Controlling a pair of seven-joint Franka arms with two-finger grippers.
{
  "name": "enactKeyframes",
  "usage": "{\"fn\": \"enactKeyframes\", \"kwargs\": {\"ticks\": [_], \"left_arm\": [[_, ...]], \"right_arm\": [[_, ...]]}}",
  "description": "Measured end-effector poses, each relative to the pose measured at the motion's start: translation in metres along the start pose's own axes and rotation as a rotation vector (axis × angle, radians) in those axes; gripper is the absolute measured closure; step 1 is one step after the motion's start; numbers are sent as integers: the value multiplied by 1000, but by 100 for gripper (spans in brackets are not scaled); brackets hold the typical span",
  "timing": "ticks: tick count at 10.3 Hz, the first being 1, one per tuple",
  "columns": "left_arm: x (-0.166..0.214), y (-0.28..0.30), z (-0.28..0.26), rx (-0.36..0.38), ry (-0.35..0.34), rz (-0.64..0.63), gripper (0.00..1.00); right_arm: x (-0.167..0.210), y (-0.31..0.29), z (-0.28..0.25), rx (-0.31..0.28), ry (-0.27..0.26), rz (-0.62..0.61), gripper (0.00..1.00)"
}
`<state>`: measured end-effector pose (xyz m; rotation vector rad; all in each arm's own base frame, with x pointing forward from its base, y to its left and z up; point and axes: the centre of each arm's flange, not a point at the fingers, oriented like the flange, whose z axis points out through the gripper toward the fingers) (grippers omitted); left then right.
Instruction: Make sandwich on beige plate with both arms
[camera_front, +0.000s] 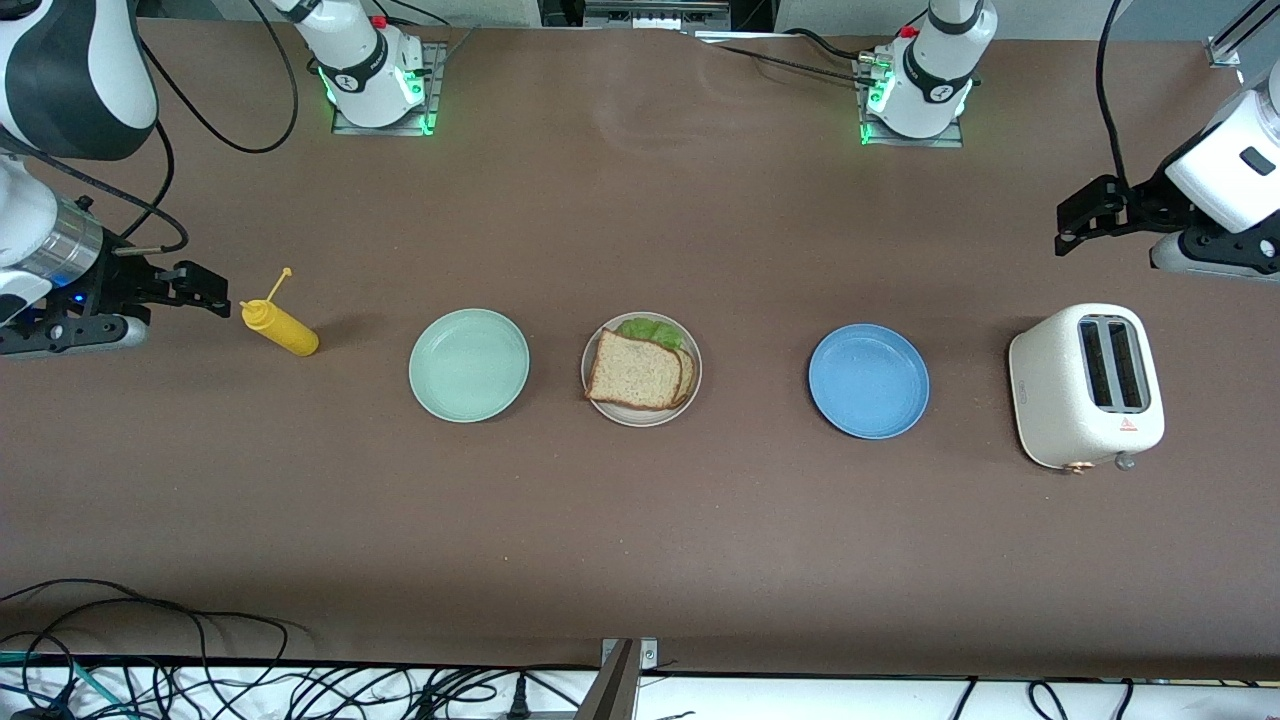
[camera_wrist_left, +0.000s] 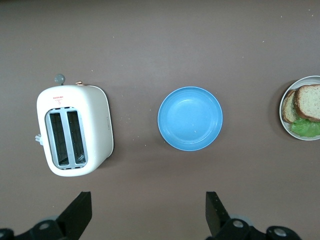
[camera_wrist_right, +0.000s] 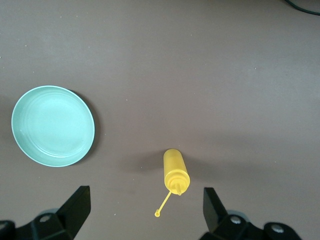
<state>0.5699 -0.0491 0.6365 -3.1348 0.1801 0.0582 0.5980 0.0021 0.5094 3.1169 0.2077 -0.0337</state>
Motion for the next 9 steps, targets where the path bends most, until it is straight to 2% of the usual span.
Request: {"fn": "enactKeyframes", "kwargs": {"ticks": [3,9], "left_arm": [[-5,-15,-4,-6,5,-24,0],[-17,0,5,0,19,-3,0]], "right_arm": [[0,0,0,0,0,0,0],[0,0,0,0,-1,0,0]]}}
